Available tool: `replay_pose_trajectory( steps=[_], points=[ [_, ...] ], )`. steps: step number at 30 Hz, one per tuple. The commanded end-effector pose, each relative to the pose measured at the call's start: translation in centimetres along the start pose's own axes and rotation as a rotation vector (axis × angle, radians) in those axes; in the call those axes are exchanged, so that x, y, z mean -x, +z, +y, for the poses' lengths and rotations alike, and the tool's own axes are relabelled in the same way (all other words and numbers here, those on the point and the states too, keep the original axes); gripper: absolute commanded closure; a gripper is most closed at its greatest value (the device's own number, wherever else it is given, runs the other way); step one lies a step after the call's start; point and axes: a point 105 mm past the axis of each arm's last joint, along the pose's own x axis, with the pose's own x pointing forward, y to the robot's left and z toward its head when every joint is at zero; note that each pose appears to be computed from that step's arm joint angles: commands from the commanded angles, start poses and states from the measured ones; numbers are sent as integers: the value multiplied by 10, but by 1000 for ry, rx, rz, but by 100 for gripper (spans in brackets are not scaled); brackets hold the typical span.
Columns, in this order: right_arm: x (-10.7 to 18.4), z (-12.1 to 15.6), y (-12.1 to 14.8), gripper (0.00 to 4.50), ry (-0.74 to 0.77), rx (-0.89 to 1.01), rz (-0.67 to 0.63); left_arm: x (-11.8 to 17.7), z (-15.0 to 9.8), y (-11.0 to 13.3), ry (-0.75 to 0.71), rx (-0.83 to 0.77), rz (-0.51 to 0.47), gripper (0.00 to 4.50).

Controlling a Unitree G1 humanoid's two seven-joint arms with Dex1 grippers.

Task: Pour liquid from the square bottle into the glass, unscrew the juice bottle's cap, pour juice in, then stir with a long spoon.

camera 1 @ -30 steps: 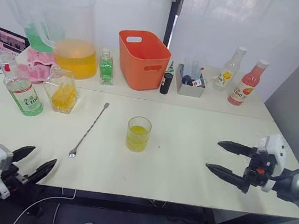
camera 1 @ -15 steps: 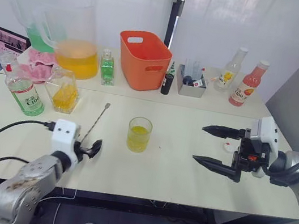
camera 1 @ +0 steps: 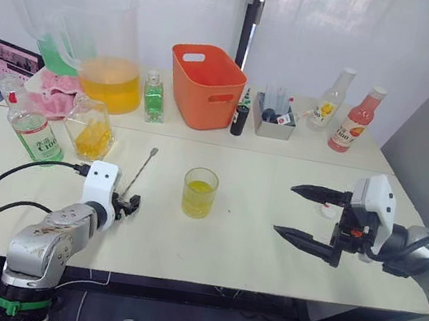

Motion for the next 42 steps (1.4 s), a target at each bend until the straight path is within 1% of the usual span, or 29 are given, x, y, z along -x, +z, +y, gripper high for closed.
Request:
replay_pose_trajectory(
  steps=[1, 3, 6, 9, 10, 14, 17, 20, 21, 22, 23, 25, 26, 28, 30, 33, 35, 38, 40, 42],
  points=[
    [4, -1, 14, 0, -29, 49, -18, -7, -5, -10, -23, 4, 33, 188],
    [4, 0, 14, 0, -33, 52, -14, -8, -6, -10, -31, -13, 33, 257],
    [5, 0, 14, 0, -38, 55, -3, -9, -8, -11, -45, 15, 30, 354],
    [3, 2, 14, 0, -34, 47, 0, -10, -8, -9, -57, -9, 20, 448],
    [3, 2, 14, 0, -33, 47, 0, -10, -8, -8, -58, -12, 17, 448],
    [-2, 3, 17, 0, -30, 50, -11, -6, 4, 10, -41, -72, -45, 448],
    [-3, 3, 15, 0, -28, 52, -8, 0, 8, 17, -65, -109, -76, 448],
    [-5, 3, 14, 0, -25, 49, -12, 18, 8, 28, -196, -168, -147, 448],
    [-6, 3, 14, 0, -24, 48, -14, 24, 10, 27, -241, -198, -145, 448],
    [-6, 3, 14, 0, -23, 47, -15, 27, 12, 25, -267, -217, -138, 448],
    [-7, 3, 14, 0, -22, 48, -16, 31, 18, 19, -294, -271, -121, 448],
    [-9, 3, 13, 0, -14, 36, -21, 38, 30, 10, -352, -315, -88, 448],
    [-9, 3, 13, 0, -14, 37, -20, 41, 35, 7, -373, -362, -72, 448],
    [-10, 2, 12, 0, -18, 46, -19, 44, 40, 3, -433, -424, -49, 448],
    [-11, 2, 12, 0, -20, 46, -19, 45, 43, 0, -480, -467, -36, 448],
    [-11, 3, 12, 0, -20, 46, -20, 45, 44, -1, -500, -486, -38, 448],
    [-11, 5, 10, 0, -15, 33, -18, 46, 44, -7, -560, -515, -7, 448],
    [-11, 6, 10, 0, -14, 28, -17, 46, 45, -10, -592, -530, 6, 448],
    [-10, 7, 10, 0, -30, 33, -15, 34, 53, -18, -603, -594, 51, 448],
    [-10, 7, 10, 0, -40, 32, -18, 26, 61, -26, -598, -618, 100, 381]
  ],
)
